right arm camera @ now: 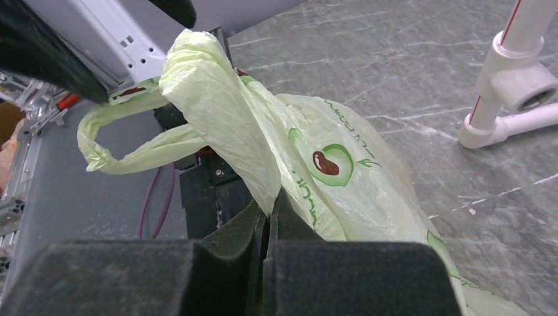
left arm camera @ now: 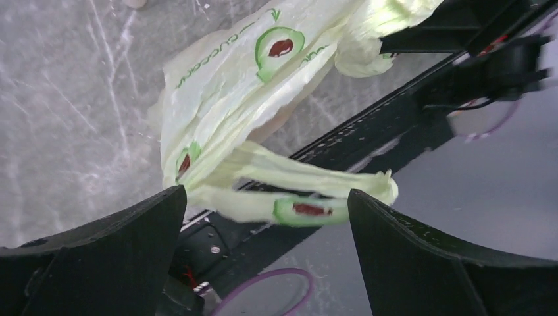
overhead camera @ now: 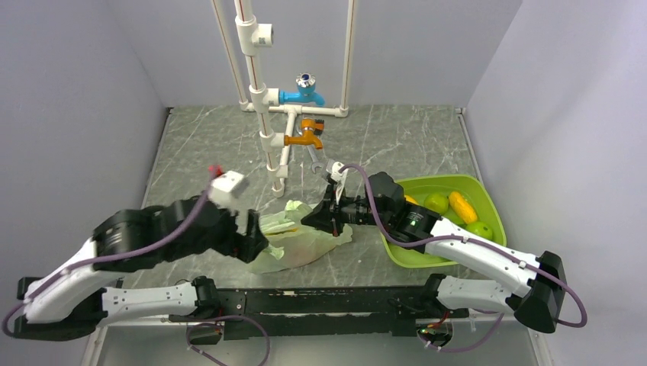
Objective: Take the fake fruits out of the plastic bag
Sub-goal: Untie the plastic bag at the center of the board.
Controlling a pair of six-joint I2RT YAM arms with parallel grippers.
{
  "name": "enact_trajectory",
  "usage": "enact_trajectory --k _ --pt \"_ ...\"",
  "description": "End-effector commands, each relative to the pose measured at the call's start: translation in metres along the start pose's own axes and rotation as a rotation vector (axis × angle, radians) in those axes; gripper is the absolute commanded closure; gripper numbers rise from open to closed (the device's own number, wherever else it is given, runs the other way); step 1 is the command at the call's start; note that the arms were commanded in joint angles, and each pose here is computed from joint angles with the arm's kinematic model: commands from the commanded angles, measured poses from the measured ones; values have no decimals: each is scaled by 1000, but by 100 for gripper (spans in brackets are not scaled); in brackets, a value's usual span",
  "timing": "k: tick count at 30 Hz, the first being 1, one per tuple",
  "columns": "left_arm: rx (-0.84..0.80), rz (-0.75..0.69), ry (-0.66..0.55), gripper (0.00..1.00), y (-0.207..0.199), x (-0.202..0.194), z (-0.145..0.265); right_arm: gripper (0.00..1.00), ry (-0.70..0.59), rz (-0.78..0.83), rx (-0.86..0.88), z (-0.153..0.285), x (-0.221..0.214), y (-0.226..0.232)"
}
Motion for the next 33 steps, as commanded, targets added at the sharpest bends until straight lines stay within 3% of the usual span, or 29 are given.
enact_trajectory --k 1,3,8,11,13,21,28,33 --pt "102 -298 110 1 -10 12 -32 100 -76 -21 -11 -1 19 2" --pt "81 -385 95 1 -14 18 -39 100 -76 -20 -18 -1 19 2" --pt "-277 -502 -30 1 -41 23 -36 100 -76 -12 -35 1 22 1" --pt "-410 -516 -62 0 -49 20 -30 100 -75 -11 -41 1 21 -1" --pt "-404 -480 -50 1 -49 18 -29 100 -73 -15 -39 0 20 -1" --pt "30 -180 77 1 -19 12 -28 100 -52 -28 -48 -3 15 -4" --pt "-153 -201 90 2 -30 -8 -46 100 -47 -39 -48 -8 12 -7" --pt "-337 -265 16 5 -40 -12 -50 100 -48 -57 -42 -8 11 -6"
Point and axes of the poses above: each gripper's point midway between its finger pads, its own z axis back along the fingers, its own y axis along the line the jaws close on, x = y × z, the point moved 8 cm from there along z, back along the fingers, and after that the axes turned 2 degrees about -z, right-handed, at the moved point
